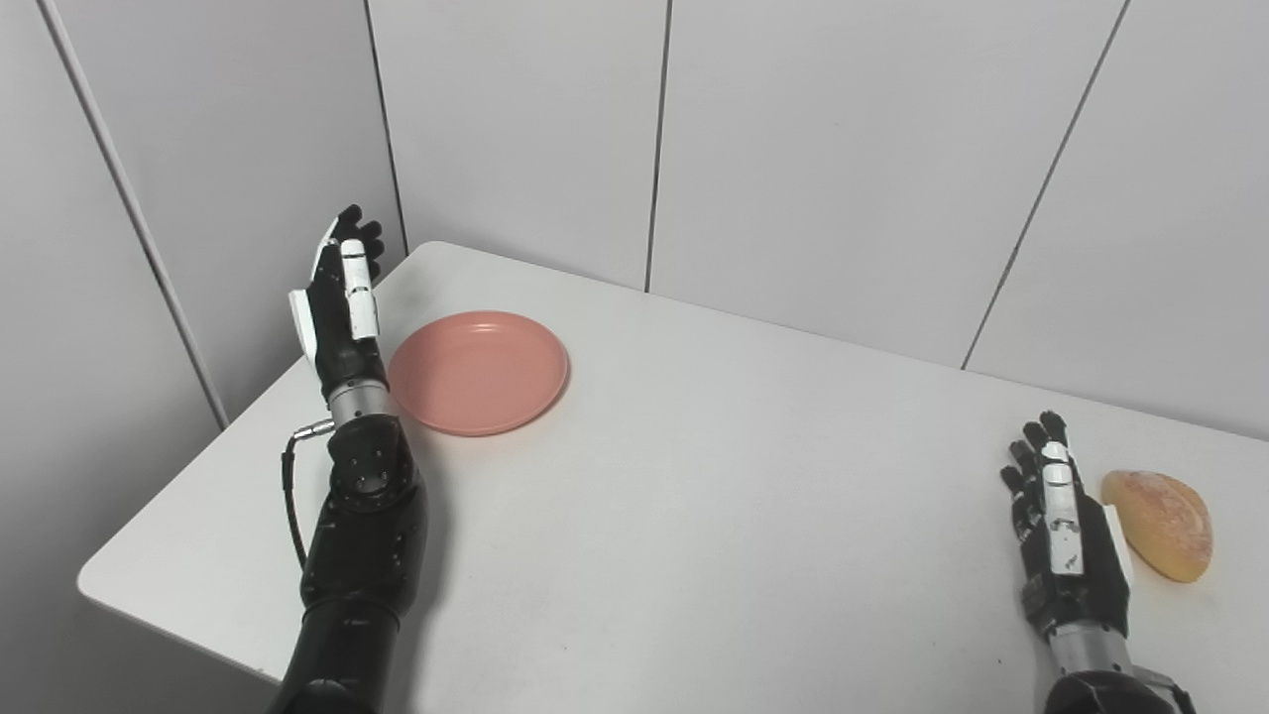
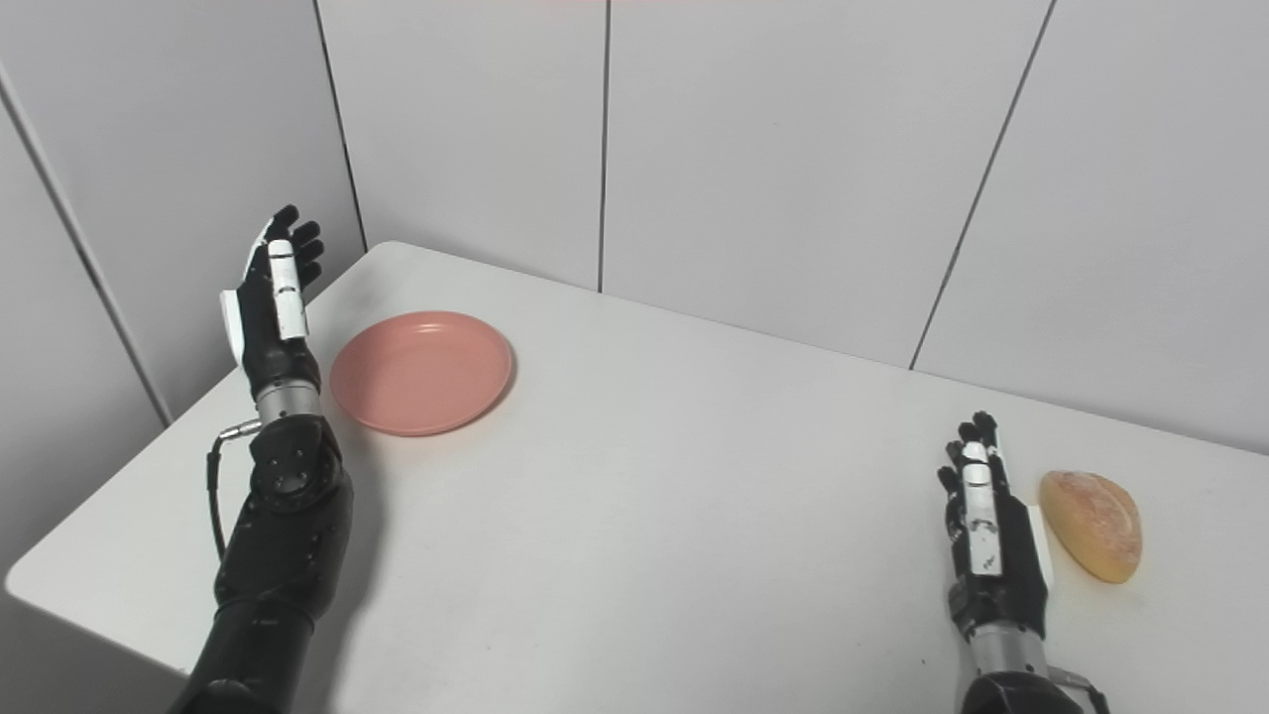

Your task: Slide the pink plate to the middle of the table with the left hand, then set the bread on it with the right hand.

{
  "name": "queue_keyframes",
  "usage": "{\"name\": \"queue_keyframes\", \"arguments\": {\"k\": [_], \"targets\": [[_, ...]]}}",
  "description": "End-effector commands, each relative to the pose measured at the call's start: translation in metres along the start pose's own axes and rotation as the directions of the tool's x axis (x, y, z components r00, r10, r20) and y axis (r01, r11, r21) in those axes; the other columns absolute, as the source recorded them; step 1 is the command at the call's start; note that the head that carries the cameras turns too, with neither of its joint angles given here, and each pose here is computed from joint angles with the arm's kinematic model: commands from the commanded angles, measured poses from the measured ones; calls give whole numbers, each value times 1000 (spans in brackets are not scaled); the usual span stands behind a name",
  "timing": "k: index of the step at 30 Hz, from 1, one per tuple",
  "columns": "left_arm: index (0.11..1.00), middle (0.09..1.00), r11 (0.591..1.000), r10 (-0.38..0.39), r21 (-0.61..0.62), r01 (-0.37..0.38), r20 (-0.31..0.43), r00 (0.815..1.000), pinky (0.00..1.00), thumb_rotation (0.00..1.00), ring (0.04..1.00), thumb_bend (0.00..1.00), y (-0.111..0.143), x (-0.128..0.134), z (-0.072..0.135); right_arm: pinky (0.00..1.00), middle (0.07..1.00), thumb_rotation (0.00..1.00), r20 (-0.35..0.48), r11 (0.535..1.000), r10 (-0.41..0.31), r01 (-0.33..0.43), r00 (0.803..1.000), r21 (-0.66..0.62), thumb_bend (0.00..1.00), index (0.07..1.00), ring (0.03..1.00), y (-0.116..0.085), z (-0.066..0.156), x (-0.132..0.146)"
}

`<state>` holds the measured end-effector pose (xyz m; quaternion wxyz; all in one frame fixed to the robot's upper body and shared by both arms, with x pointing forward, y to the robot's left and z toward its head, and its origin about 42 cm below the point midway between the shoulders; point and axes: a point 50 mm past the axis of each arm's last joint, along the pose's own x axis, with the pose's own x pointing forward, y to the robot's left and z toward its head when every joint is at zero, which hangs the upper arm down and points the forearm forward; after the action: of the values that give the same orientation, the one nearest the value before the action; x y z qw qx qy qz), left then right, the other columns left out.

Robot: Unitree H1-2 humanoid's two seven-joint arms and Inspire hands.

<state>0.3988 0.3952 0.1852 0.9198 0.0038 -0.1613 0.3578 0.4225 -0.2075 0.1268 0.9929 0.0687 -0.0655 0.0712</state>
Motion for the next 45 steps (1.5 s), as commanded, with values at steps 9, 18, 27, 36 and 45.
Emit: {"name": "queue_keyframes", "arguments": {"k": [9,18,27,36,45], "targets": [[798,794,998,57,-29,-57,6,998,831,1000,802,464,11,15,1,1000,1000,862,25,1000,-7,7,1000,16,592,1000,1000,-7,3,-2],[814,813,1000,-2,-5,2,-65,998,829,1000,812,471,1,8,-17,1000,1000,826,33,999,-32,31,999,32,580,1000,1000,-9,6,-3],[788,785,999,-43,6,44,-116,992,795,1000,787,445,-8,1,-29,1000,1000,830,43,999,-34,33,998,28,570,1000,1000,-8,7,-3],[808,817,987,-145,45,155,-173,974,818,1000,819,464,-23,-7,-38,1000,1000,823,46,999,-42,41,998,22,588,1000,1000,-5,10,-3],[809,817,975,-208,32,219,-202,957,817,1000,827,471,-40,-14,-39,1000,1000,822,44,999,-41,40,998,26,599,1000,1000,-5,12,-3]]}}
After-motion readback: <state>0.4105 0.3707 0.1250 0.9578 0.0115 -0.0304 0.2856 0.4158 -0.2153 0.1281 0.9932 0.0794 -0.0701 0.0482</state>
